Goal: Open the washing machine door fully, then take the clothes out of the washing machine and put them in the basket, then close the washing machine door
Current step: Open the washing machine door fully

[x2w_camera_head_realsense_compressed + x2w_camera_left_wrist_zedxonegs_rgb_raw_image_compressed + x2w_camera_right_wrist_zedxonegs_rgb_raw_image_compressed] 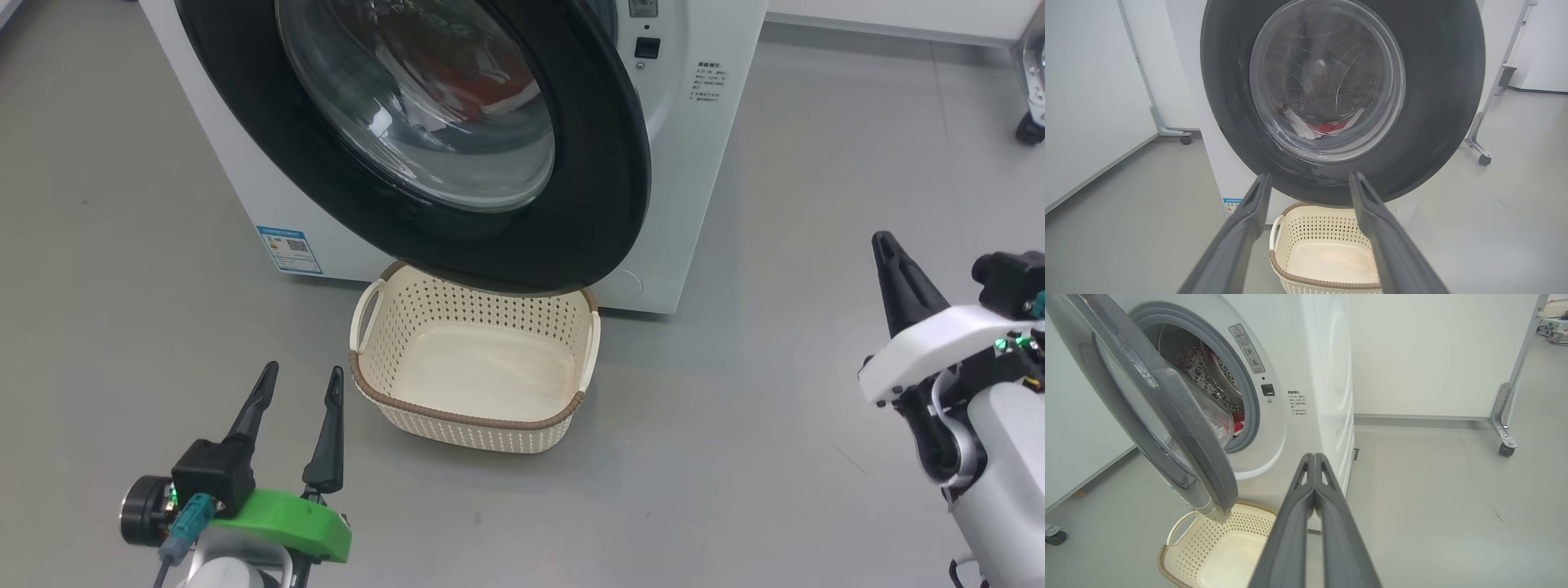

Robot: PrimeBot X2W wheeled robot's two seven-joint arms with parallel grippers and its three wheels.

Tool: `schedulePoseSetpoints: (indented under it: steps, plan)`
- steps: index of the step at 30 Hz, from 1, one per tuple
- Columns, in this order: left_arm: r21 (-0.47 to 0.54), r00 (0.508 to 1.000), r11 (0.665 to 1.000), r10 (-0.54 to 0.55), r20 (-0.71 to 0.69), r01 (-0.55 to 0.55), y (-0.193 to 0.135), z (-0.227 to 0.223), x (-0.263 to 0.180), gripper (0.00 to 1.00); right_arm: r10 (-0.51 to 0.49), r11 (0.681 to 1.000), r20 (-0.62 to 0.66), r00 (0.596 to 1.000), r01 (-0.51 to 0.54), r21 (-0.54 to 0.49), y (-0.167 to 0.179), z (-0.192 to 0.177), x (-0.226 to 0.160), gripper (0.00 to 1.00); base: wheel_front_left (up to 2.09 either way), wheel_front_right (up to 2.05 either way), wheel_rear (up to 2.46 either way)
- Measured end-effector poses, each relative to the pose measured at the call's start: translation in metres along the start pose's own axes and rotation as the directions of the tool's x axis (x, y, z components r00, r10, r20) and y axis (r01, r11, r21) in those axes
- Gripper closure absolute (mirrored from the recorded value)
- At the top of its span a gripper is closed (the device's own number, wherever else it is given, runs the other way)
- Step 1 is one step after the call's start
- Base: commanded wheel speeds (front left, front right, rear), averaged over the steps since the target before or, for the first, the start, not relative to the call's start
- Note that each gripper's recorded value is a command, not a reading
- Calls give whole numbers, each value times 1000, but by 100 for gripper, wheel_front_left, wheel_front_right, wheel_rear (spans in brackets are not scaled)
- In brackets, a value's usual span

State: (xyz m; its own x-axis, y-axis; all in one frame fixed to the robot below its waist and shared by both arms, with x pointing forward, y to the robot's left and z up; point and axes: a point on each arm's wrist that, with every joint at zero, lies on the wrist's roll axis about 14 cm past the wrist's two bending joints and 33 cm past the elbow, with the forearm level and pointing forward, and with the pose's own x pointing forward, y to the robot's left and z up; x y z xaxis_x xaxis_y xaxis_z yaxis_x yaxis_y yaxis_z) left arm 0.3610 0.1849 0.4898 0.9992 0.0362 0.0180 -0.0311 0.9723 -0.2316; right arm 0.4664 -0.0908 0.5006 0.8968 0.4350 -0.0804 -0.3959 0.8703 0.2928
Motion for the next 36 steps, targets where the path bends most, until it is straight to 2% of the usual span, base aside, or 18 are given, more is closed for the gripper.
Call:
schedulePoseSetpoints:
  steps: [6, 7, 8, 9, 16, 36]
  plan:
    - [6, 1000, 1000, 4, 6, -4, 2, 2, -2, 0, -70, 998, 66, 995, 70, -5, -7, -5, -20, 100, 0, 0, 0]
    - [6, 1000, 1000, 6, 6, -6, 2, 2, -3, 0, -86, 996, 78, 993, 87, -8, -9, -5, -23, 61, 0, 0, 0]
    - [5, 1000, 1000, 8, 6, -8, 3, 2, -3, 0, -96, 995, 83, 992, 98, -15, -11, -6, -25, 3, 0, 0, 0]
    - [5, 1000, 1000, 8, 5, -9, 3, 1, -4, 0, -105, 994, 78, 991, 106, -12, -12, -8, -28, 0, 0, 0, 0]
    - [3, 1000, 1000, 9, -1, -9, 3, -1, -5, 0, -131, 991, 53, 990, 131, 13, -6, -25, -42, 0, 0, 0, 0]
    - [2, 1000, 1000, 4, -4, -4, 1, -2, -6, 0, -155, 988, 80, 985, 155, 14, -1, -24, -59, 0, 0, 0, 0]
